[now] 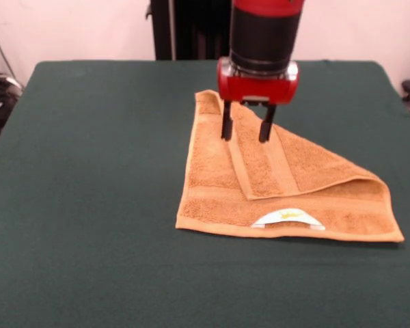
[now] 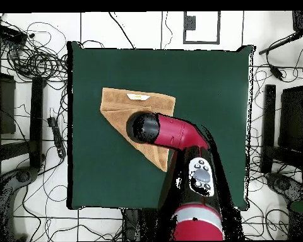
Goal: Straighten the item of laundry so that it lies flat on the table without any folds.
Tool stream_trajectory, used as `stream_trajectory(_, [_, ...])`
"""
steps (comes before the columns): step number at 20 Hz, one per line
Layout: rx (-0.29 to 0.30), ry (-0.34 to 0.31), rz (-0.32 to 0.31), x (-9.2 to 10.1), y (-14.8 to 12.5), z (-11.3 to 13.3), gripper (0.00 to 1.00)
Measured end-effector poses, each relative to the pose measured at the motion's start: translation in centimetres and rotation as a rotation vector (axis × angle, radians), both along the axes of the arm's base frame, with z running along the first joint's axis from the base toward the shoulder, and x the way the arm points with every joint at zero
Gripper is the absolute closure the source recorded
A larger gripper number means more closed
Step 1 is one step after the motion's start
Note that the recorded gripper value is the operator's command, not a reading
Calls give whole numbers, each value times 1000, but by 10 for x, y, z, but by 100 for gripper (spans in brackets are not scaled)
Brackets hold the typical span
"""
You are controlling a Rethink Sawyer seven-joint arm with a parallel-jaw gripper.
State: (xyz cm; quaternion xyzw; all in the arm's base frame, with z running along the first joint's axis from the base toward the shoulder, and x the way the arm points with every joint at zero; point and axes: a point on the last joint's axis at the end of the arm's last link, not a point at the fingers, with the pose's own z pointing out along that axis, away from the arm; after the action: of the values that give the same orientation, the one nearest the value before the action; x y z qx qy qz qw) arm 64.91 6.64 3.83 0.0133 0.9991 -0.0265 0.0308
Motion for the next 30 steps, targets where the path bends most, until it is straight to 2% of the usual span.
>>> stream_trajectory(4, [0,5,5,15,-1,-12,0])
stream_trajectory(11, [2,18,10,25,-1,-26,0])
stream_trajectory(21, [13,62,22,40,5,-26,0])
stream_trajectory(30, [13,58,30,56,6,-22,0])
